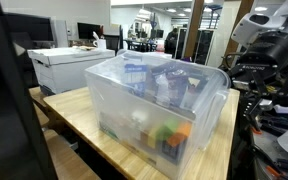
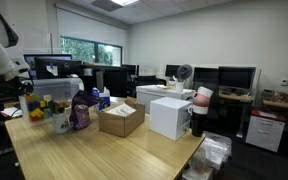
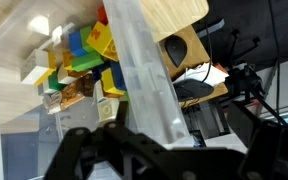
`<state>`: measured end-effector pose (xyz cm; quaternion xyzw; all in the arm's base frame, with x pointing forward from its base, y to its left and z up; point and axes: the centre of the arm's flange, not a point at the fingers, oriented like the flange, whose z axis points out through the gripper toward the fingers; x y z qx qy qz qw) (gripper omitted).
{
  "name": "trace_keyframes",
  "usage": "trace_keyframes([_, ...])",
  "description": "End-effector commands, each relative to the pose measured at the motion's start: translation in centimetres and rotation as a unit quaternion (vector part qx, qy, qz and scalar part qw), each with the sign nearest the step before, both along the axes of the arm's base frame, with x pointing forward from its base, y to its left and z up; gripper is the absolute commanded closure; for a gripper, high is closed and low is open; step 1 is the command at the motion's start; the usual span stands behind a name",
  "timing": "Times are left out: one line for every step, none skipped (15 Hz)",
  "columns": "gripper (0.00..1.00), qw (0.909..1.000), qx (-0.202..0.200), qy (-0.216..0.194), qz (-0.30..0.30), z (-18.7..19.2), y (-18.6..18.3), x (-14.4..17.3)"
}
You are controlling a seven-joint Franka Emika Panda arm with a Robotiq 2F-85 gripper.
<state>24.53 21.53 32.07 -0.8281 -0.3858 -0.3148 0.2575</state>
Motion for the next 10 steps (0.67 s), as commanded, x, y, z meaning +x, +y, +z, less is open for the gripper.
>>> trace_keyframes([0.00, 0.9983, -0.013, -0.012, -0.056, -0.3, -5.6, -2.7])
trace_keyframes([0.00, 0.9967, -0.024, -0.007, -0.077, -0.1, -5.9, -2.6])
trace_keyframes([0.00, 0.9946, -0.039, -0.004, -0.096, 0.1, -6.4, -2.4])
trace_keyframes([0.00, 0.9927, -0.055, -0.001, -0.107, 0.6, -6.7, -2.4])
trace_keyframes([0.00, 0.9903, -0.070, 0.000, -0.120, 1.0, -7.2, -2.3])
trace_keyframes([0.00, 0.9872, -0.087, 0.002, -0.134, 1.5, -7.6, -2.3])
trace_keyframes([0.00, 0.9847, -0.100, 0.002, -0.142, 1.9, -8.0, -2.3])
trace_keyframes([0.00, 0.9819, -0.113, 0.003, -0.152, 2.3, -8.3, -2.4])
trace_keyframes([0.00, 0.9797, -0.124, 0.000, -0.158, 2.7, -8.6, -2.4])
trace_keyframes([0.00, 0.9780, -0.131, -0.001, -0.163, 3.0, -8.8, -2.5])
